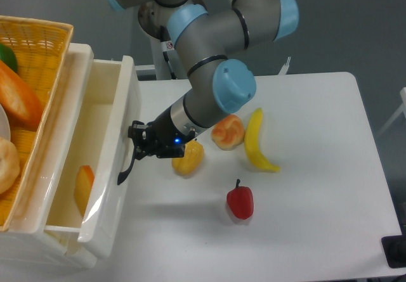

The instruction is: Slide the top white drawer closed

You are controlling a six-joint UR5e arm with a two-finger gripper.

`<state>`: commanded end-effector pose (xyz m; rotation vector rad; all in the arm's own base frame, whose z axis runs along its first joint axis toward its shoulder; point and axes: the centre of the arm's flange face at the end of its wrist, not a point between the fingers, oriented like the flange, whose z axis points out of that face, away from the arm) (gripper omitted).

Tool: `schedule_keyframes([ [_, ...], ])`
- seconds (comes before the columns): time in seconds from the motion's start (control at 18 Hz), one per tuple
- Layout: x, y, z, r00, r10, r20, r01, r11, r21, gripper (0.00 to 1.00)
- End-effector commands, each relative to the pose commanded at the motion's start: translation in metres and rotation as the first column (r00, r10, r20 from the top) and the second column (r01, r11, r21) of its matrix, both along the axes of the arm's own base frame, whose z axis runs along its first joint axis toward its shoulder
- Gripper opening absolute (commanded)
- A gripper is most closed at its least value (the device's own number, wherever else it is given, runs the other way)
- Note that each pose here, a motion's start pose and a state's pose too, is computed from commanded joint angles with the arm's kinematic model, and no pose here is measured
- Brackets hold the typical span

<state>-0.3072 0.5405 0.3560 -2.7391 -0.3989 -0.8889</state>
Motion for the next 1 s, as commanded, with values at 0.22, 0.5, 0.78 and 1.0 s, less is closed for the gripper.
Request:
schedule_keyframes([
  [0.22, 0.015, 0.01, 0.0, 1.0, -0.024, -0.002, 0.024, 1.0, 0.0, 0.0],
  [0.5, 0.028, 0.017, 0.002, 0.999, -0.048, -0.003, 0.048, 0.999, 0.003, 0.0],
  [0.78, 0.04, 0.025, -0.001, 0.998, -0.062, -0.006, 0.062, 0.998, 0.001, 0.0],
  [1.0, 0.046, 0.03, -0.001, 0.998, -0.062, -0.01, 0.062, 0.998, -0.002, 0.0],
])
